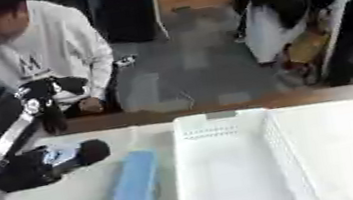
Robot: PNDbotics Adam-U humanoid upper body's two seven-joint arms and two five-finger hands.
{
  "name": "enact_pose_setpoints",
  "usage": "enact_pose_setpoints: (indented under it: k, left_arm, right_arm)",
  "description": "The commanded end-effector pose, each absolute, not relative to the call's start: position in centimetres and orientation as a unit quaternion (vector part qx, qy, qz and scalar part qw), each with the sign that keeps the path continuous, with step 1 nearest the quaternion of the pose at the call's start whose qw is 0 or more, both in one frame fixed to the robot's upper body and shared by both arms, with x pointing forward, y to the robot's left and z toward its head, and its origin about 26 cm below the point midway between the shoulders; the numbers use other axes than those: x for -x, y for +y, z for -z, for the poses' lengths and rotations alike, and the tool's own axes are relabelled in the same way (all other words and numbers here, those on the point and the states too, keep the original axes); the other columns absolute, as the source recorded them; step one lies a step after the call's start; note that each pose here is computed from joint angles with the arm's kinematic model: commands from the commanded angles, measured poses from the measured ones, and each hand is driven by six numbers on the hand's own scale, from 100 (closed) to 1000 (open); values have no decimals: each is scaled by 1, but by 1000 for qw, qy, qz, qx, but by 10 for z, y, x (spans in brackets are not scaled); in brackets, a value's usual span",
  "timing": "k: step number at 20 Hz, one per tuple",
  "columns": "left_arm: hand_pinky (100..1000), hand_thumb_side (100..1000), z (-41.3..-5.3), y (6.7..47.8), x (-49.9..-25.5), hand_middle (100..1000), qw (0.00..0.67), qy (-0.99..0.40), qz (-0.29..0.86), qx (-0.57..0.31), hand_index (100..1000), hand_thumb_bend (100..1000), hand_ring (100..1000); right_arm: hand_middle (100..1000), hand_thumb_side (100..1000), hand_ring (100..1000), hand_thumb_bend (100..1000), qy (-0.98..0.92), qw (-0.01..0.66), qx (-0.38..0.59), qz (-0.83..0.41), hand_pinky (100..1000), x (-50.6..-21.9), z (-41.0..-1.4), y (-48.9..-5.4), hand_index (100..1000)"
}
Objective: Pick up objects on the table and place them in the box.
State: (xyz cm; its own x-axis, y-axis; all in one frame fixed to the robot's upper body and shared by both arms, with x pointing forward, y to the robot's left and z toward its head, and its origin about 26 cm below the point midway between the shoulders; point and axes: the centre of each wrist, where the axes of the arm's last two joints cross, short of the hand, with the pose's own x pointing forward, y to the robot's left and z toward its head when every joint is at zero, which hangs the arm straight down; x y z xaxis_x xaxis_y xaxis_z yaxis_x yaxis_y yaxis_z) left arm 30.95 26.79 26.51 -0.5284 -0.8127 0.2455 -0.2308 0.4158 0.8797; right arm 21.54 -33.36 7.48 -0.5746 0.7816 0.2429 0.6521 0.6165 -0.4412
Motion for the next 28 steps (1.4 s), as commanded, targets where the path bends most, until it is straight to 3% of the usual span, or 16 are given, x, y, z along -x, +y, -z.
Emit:
enact_pose_setpoints:
  k: [1,10,16,23,28]
  left_arm:
    - [403,996,-274,270,-306,740,335,-768,418,-351,886,967,417]
    - [404,1000,-274,270,-306,742,337,-763,424,-353,887,968,418]
    - [412,1000,-271,276,-307,765,351,-724,465,-369,899,1000,443]
    - [190,1000,-270,299,-321,767,369,-606,572,-412,890,1000,458]
    - [129,1000,-267,312,-334,768,390,-536,620,-419,876,1000,457]
  right_arm:
    - [383,234,335,206,-942,55,326,-52,100,-215,-82,-336,516]
    - [384,240,335,203,-942,55,326,-53,100,-215,-81,-336,516]
    - [381,323,332,113,-941,58,332,-41,100,-213,-82,-342,511]
    - [376,340,328,100,-938,70,337,-39,100,-205,-81,-352,509]
    - [375,342,327,100,-938,75,337,-40,100,-203,-80,-355,509]
